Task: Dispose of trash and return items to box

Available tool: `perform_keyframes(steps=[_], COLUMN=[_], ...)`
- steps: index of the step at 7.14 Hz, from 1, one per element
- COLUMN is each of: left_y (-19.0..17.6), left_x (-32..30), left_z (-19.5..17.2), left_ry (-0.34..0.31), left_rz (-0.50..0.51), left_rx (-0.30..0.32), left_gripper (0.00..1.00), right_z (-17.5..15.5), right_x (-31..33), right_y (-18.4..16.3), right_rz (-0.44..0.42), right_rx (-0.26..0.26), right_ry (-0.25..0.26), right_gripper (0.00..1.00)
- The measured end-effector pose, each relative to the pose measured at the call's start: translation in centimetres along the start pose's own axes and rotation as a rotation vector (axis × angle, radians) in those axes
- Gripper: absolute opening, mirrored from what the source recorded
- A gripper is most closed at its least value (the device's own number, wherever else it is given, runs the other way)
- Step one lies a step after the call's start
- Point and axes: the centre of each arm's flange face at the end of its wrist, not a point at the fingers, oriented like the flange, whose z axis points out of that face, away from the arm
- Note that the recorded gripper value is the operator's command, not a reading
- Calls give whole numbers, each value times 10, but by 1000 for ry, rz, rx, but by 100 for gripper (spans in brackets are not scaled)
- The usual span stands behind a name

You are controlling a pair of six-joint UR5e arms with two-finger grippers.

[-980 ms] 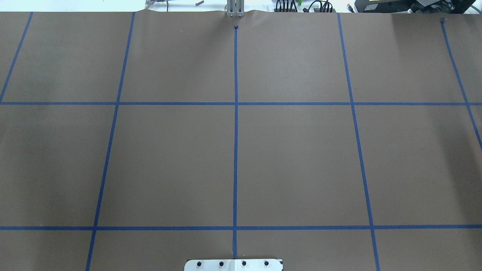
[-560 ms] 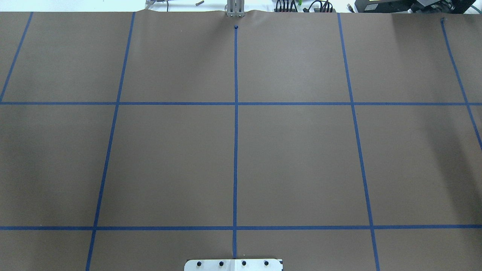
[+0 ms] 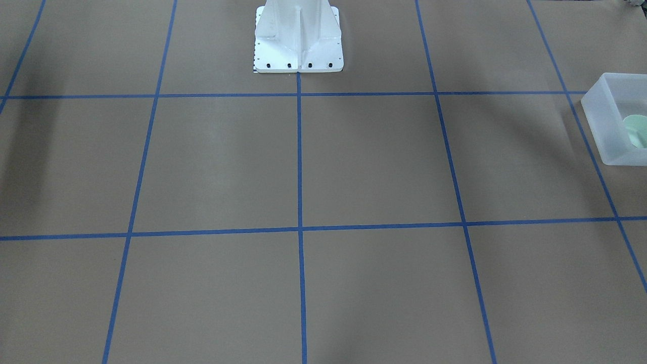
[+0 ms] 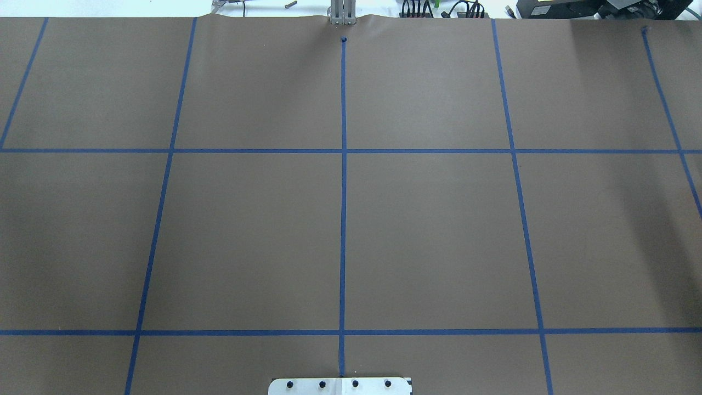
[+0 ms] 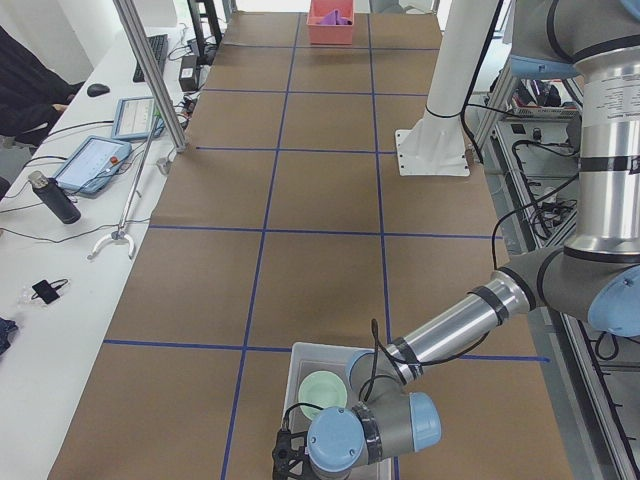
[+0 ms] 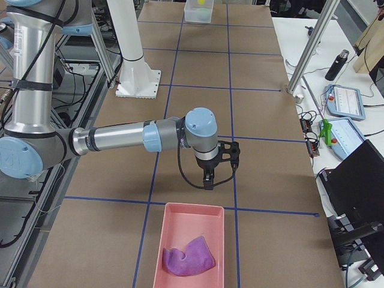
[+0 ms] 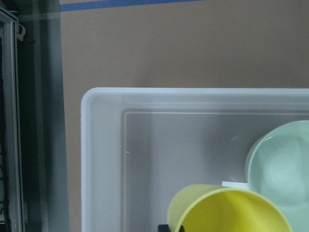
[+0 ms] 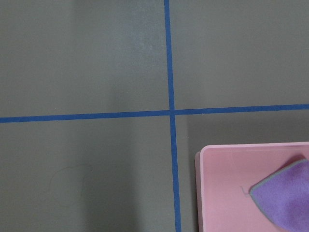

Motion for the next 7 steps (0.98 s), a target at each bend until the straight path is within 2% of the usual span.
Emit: perform_keyframes(steps=[1, 4, 7], left_y=[1, -4, -55], left_x=[0, 6, 52], left_z=[1, -7, -78], left_ry=[3, -4, -28], left_rz=[-13, 8, 69], left_rx=[0, 36, 168], left_gripper=[99, 99, 99], right_z=[0, -1, 2], right_x=[-1, -3, 0], right_y=[0, -1, 2], right_rz=[-2, -6, 5], right_rx=[1, 2, -7], right_ry=[1, -1, -1], right_gripper=[100, 100, 100])
